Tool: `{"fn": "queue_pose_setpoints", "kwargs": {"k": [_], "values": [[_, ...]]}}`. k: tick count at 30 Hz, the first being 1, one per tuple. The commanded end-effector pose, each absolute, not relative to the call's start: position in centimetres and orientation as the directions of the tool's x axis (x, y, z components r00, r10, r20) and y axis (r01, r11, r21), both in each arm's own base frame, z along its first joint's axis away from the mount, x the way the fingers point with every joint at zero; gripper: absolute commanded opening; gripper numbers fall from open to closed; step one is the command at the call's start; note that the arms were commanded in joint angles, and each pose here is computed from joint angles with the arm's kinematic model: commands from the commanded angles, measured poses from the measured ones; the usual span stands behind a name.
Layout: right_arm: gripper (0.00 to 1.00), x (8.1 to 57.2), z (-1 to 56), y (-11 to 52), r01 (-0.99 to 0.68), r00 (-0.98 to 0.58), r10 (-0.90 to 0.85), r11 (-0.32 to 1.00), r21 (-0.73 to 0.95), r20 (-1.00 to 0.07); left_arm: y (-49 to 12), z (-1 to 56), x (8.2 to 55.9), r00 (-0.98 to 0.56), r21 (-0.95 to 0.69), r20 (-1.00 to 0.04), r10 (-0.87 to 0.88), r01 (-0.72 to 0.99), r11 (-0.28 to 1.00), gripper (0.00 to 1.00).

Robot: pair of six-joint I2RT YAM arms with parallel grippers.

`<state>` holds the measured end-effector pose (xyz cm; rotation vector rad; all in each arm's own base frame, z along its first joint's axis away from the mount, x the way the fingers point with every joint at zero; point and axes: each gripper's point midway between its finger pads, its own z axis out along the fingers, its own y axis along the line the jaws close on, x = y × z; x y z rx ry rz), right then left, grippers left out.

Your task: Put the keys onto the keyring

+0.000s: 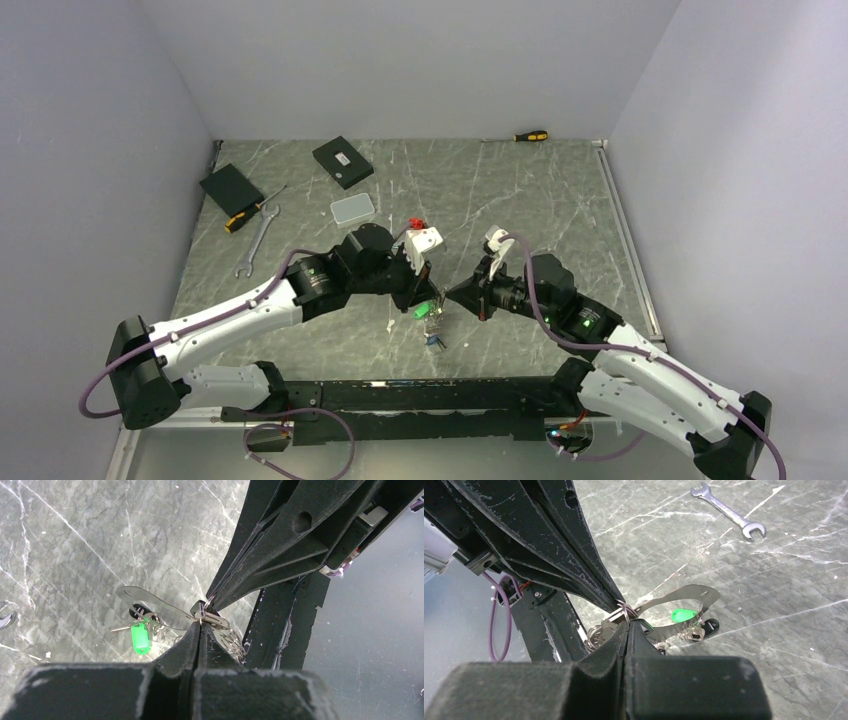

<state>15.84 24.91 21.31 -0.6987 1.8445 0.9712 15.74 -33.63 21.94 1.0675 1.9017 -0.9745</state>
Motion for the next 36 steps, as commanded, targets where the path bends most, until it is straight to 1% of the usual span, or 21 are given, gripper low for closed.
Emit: {"fn": "queue_pose_setpoints", "kwargs": {"k": [1,9,16,21,25,29,32,36], "values": [[0.00,16.3,21.3,24.6,-0.769,-0.413,-0.045,0.553,0.322,-0.910,-34.1,25.8,15.5,-0.321,-0.239,-0.917,0.235,0.916,0.321,0.00],[0.00,15.7,21.2,24.9,-0.774,-0.433,-0.035,0.526,0.351,-0.901,-33.8,27.8,15.1,-0.294,-0.232,-0.940,0.176,0.924,0.304,0.00],[0.00,15.7,23.3,25.3,-0.784,-0.418,0.013,0.500,0.368,-0.908,-33.6,29.1,15.6,-0.260,-0.210,-0.958,0.119,0.924,0.319,0.00],[0.01,15.2,24.7,26.0,-0.806,-0.413,0.038,0.451,0.385,-0.910,-33.6,29.8,15.8,-0.234,-0.193,-0.968,0.094,0.927,0.323,0.00],[0.09,14.9,25.6,26.3,-0.822,-0.402,0.053,0.419,0.386,-0.914,-33.4,30.7,16.3,-0.204,-0.172,-0.977,0.059,0.924,0.341,0.00],[0.23,14.3,27.1,26.3,-0.843,-0.379,0.075,0.383,0.377,-0.922,-33.4,30.9,16.4,-0.184,-0.157,-0.982,0.047,0.926,0.342,0.00],[0.31,14.0,27.1,26.1,-0.849,-0.376,0.058,0.378,0.368,-0.925,-33.5,31.1,16.4,-0.179,-0.154,-0.983,0.045,0.929,0.338,0.00],[0.39,13.6,27.2,25.6,-0.858,-0.355,0.035,0.384,0.340,-0.934,-33.5,31.5,16.4,-0.168,-0.145,-0.985,0.041,0.931,0.334,0.00]]}}
